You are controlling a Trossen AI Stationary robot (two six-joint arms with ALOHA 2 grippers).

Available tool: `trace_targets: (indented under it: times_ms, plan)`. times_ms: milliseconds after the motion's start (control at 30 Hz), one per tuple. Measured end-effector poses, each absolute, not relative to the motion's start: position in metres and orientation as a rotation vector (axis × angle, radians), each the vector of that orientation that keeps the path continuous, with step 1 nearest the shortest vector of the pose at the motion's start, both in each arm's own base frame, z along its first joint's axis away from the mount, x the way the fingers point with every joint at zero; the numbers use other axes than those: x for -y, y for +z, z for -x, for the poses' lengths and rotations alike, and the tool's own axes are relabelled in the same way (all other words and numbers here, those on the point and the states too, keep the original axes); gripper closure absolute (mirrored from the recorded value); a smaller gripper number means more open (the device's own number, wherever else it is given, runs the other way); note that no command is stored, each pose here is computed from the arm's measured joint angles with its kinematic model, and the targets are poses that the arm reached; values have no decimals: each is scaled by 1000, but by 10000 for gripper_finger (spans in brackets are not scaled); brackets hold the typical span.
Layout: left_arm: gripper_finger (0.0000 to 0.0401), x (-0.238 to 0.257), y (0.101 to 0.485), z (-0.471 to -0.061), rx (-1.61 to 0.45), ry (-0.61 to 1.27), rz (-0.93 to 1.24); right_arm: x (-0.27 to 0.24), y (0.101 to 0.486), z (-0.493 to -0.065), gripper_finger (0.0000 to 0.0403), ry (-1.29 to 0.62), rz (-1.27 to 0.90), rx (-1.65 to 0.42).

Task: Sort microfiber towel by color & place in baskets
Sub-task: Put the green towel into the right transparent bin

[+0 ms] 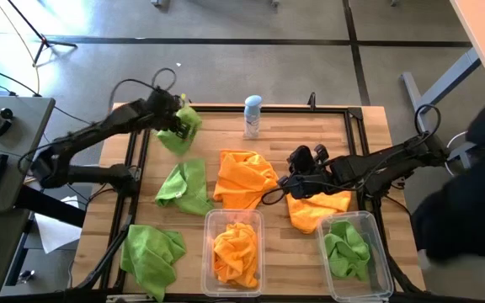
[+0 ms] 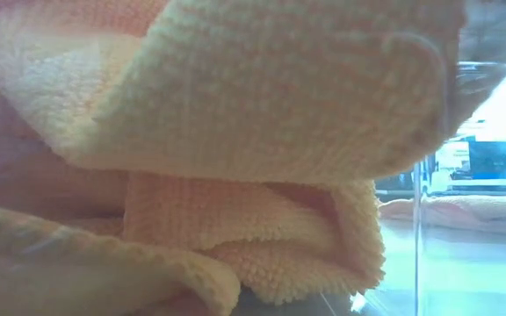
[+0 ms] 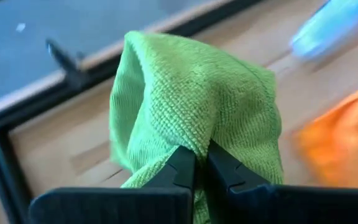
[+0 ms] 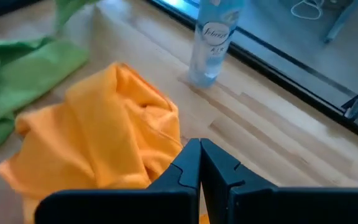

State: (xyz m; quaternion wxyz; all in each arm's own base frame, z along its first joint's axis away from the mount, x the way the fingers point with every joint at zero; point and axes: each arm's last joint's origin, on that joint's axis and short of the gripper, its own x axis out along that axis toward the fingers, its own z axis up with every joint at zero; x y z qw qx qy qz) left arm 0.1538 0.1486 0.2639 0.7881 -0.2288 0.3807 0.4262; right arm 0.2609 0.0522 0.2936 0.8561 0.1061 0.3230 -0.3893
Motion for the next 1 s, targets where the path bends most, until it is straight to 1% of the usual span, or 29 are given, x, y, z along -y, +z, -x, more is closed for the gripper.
trace_targets:
  times_ms: [167,333,500,733,1000]
  plan:
    - [400,-116,318,-155,-641,857,488,-55,294,-250,403,-803,-184,-741]
    - [400,-82,354,-170,-539,787,492,-64,301,-228,403,-791,-95,-777]
    - [401,-48,370,-195,-487,731,489,-70,311,-208,403,-742,-66,-789]
    - [401,-3,380,-243,-477,674,445,-76,324,-188,403,-564,-74,-834]
    - [401,39,396,-306,-435,555,408,-94,340,-167,403,-375,-66,-748]
